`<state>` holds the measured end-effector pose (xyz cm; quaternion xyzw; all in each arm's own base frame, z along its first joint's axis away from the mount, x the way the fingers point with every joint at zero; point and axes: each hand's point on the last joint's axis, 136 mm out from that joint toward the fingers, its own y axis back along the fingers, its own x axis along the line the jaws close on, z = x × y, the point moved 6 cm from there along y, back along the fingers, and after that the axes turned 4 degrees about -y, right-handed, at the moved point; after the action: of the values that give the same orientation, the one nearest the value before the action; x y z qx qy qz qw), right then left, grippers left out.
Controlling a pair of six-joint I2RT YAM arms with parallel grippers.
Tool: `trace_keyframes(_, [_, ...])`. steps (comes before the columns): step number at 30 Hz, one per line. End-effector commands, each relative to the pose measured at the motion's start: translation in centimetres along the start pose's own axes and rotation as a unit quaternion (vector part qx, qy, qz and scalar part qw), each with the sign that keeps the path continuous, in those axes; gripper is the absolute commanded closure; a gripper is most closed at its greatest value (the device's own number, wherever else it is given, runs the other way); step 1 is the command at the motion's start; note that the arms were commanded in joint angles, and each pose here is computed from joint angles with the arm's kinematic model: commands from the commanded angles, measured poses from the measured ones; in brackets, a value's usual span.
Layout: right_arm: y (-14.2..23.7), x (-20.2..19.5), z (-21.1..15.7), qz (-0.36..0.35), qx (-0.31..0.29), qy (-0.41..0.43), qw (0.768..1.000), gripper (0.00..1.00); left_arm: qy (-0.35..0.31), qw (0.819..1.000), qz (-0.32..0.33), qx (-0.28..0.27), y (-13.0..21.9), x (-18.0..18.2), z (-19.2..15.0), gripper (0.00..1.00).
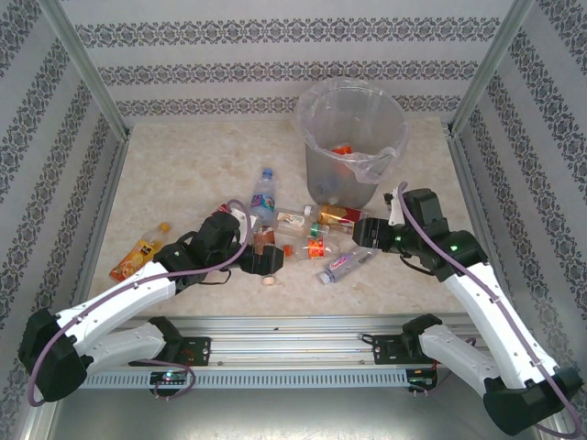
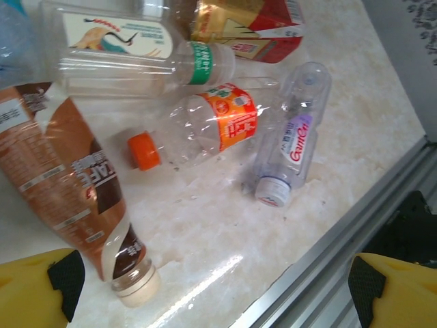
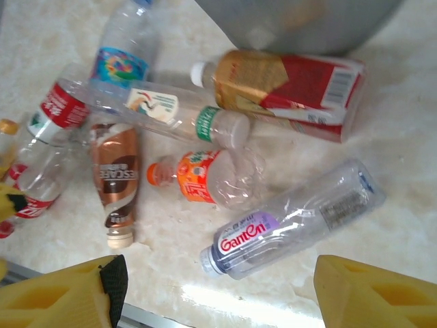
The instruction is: Put the plastic bottles in the bin
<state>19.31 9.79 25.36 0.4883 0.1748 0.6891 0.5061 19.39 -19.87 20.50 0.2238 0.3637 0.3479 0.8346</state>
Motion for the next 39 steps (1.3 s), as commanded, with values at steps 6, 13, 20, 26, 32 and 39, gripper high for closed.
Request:
trace_keyframes(6, [-3.9,-3.2,-1.1,-0.069,0.004,-0.120,0.990,0.23,-0.024,0.997,-0.064,-0.029,-0.9,-1.1,0.7,0.00])
trace_keyframes(13, [-6.2,-6.0,-3.7,-0.108,0.026,-0.198,0.974,0.15,-0.078,0.991,-0.103,-0.033,-1.0,-2.2,1.2,0.00])
trace_keyframes(20, [-8.7,-6.8,-5.1,-0.083,0.038,-0.247,0.965,0.17,-0.075,0.988,-0.126,-0.047,-1.4,-2.7,1.8,0.00])
trace_keyframes(26, [-10.2,-6.5,-5.2,-0.066,0.045,-0.254,0.964,0.17,-0.069,0.987,-0.137,-0.056,-1.3,-3.0,2.0,0.00])
trace_keyframes(32, [-11.3,-6.0,-5.0,-0.059,0.049,-0.253,0.965,0.18,-0.062,0.986,-0.142,-0.065,-1.3,-2.9,1.7,0.00])
trace_keyframes(39, [-12.4,-6.2,-5.2,-0.065,0.051,-0.262,0.961,0.20,-0.058,0.986,-0.137,-0.082,-0.7,-2.8,1.8,0.00])
